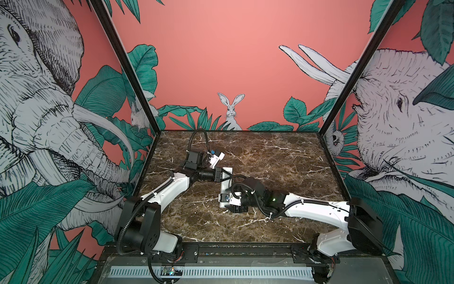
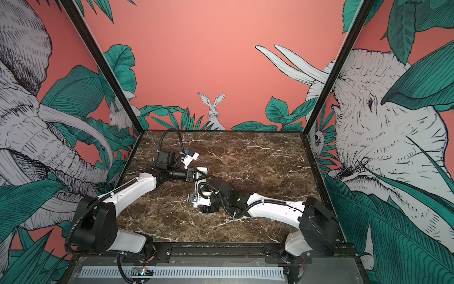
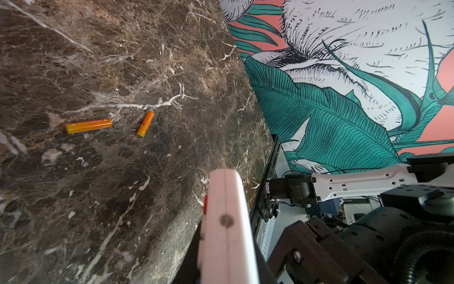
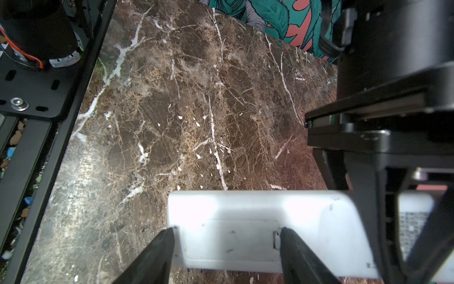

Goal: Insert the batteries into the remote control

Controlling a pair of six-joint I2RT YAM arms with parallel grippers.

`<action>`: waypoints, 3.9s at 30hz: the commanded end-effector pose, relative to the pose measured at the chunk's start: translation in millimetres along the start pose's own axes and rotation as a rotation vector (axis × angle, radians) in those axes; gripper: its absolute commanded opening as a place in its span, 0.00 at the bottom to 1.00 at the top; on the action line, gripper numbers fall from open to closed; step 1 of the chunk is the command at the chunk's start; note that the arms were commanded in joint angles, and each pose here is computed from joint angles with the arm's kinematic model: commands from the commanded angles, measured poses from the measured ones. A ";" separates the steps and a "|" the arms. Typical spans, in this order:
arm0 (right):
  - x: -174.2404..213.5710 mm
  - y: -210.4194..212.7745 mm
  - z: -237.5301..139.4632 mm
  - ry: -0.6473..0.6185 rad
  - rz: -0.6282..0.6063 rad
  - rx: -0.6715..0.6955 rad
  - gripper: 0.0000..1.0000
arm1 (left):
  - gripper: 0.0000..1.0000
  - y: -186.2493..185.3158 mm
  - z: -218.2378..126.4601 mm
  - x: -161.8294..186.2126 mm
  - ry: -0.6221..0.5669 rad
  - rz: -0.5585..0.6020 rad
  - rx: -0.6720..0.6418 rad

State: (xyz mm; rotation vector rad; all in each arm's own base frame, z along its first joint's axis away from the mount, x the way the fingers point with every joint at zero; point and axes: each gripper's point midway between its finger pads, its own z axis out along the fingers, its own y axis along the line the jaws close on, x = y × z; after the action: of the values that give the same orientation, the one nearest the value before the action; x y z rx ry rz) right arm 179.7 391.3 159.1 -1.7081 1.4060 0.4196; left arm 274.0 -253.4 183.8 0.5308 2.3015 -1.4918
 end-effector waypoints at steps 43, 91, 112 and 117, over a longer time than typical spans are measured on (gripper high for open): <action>-4.3 11.7 -13.1 -0.026 -0.008 -0.028 0.61 | 0.00 -17.1 -4.8 -12.9 -0.034 0.079 0.038; -46.7 -39.9 -92.2 -0.125 0.404 0.191 0.92 | 0.00 22.5 -9.4 4.3 -0.232 -0.006 -0.183; -4.6 -31.2 -27.5 -0.020 0.943 0.177 0.92 | 0.00 20.5 -48.2 1.7 -0.507 -0.022 -0.310; -7.9 -30.5 -12.3 -0.037 0.985 0.141 0.92 | 0.00 19.2 -47.3 3.3 -0.514 -0.011 -0.311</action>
State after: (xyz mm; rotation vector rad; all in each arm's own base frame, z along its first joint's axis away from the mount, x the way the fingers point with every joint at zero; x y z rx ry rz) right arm 197.9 368.8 161.2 -0.8452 2.1755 0.7192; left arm 274.9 -201.5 170.1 0.0355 2.1332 -1.0677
